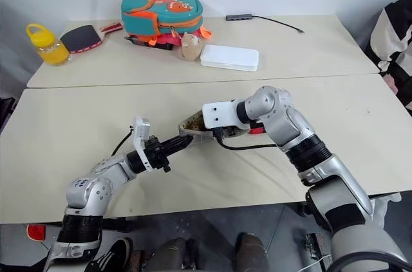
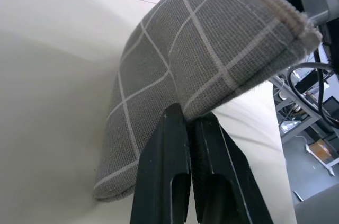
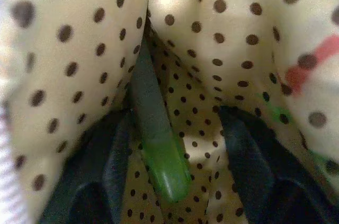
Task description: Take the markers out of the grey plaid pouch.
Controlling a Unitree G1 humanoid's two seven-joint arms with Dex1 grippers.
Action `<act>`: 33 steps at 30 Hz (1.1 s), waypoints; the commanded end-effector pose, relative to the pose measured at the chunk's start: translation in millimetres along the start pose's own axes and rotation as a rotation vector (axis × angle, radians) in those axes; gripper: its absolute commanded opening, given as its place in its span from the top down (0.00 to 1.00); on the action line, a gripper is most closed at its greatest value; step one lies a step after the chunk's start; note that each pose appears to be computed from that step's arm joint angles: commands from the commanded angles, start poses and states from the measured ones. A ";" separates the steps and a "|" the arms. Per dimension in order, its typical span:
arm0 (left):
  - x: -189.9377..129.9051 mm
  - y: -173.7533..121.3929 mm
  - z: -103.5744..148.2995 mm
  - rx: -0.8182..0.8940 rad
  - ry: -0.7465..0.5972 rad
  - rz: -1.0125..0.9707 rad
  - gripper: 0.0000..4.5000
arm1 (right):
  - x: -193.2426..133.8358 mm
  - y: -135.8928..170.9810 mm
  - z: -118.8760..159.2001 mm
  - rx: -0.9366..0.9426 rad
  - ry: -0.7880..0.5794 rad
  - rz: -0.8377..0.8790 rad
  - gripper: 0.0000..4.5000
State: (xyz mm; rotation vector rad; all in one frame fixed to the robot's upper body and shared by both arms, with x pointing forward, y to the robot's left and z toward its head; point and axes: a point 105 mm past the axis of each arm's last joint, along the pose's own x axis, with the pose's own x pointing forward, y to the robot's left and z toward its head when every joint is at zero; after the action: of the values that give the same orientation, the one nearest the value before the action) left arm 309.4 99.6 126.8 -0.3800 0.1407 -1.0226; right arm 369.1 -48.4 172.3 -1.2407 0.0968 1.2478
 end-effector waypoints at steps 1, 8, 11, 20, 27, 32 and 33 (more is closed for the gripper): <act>1.7 -11.6 7.2 0.008 -0.036 -0.055 1.00 | 4.0 -0.6 1.9 -0.026 0.001 -0.008 0.42; 3.1 -13.0 5.8 0.011 -0.032 -0.059 1.00 | 19.3 11.5 -10.1 -0.017 0.036 0.016 0.42; 3.6 -13.4 6.3 0.013 -0.033 -0.060 1.00 | 22.8 16.0 -12.4 -0.011 0.039 0.030 0.42; 4.9 -13.3 5.8 0.021 -0.036 -0.053 1.00 | 28.6 19.0 -8.2 -0.008 0.006 0.015 0.61; 3.0 -8.1 8.7 0.041 -0.057 -0.019 1.00 | -3.6 7.6 4.5 -0.029 -0.031 -0.031 0.90; 3.2 -4.4 9.0 0.071 -0.053 0.001 1.00 | -29.6 -3.4 19.7 0.000 -0.105 -0.084 0.90; 3.4 -3.3 8.9 0.079 -0.052 0.007 1.00 | -32.9 -4.7 22.1 0.003 -0.115 -0.088 0.90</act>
State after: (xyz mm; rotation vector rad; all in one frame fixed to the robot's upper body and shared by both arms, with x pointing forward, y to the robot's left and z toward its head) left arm 310.1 94.1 135.8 -0.3634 0.0652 -1.0279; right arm 355.8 -58.1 171.9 -1.1977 0.0934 1.2466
